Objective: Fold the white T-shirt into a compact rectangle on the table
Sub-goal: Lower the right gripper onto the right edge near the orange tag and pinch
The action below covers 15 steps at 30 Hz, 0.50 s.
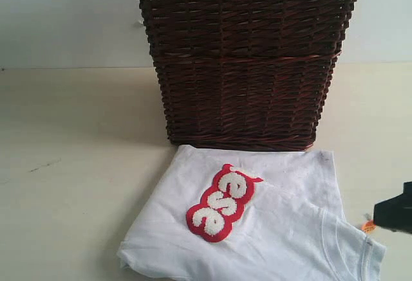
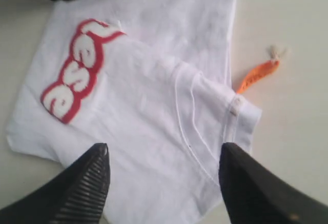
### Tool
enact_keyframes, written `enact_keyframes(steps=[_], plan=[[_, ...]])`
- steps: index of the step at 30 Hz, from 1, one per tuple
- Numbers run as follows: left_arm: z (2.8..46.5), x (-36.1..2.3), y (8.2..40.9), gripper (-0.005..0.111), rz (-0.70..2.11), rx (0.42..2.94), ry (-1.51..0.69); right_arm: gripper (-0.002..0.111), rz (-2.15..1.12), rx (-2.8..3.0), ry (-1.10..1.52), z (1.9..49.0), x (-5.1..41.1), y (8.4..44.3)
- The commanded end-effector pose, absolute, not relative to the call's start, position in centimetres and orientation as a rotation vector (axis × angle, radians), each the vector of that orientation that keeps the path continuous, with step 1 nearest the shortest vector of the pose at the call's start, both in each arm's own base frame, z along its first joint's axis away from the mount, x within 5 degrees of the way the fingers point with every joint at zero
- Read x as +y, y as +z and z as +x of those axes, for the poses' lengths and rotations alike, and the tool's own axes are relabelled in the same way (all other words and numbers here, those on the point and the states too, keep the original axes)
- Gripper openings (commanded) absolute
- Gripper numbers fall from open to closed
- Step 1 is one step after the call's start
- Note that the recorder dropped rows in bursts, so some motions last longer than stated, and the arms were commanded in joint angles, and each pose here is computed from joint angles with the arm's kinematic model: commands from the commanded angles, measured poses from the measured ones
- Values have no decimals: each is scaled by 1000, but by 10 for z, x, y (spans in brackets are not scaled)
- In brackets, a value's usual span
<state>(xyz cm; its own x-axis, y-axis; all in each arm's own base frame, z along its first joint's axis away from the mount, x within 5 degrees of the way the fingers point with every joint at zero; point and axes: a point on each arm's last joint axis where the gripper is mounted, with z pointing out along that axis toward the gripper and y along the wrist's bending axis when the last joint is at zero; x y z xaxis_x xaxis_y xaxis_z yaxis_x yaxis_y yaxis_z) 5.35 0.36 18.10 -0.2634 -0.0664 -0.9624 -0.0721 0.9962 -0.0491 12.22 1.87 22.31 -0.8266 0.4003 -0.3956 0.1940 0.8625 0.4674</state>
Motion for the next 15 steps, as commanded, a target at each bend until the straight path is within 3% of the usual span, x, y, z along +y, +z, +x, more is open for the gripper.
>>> enact_keyframes(steps=[1,11,15], plan=[[53,4,181,0,-99,1833,8,61,486,2550,603,141,17,206],[53,4,181,0,-99,1833,8,61,610,2645,407,158,1,146],[53,4,181,0,-99,1833,8,61,590,2727,449,159,4,134]])
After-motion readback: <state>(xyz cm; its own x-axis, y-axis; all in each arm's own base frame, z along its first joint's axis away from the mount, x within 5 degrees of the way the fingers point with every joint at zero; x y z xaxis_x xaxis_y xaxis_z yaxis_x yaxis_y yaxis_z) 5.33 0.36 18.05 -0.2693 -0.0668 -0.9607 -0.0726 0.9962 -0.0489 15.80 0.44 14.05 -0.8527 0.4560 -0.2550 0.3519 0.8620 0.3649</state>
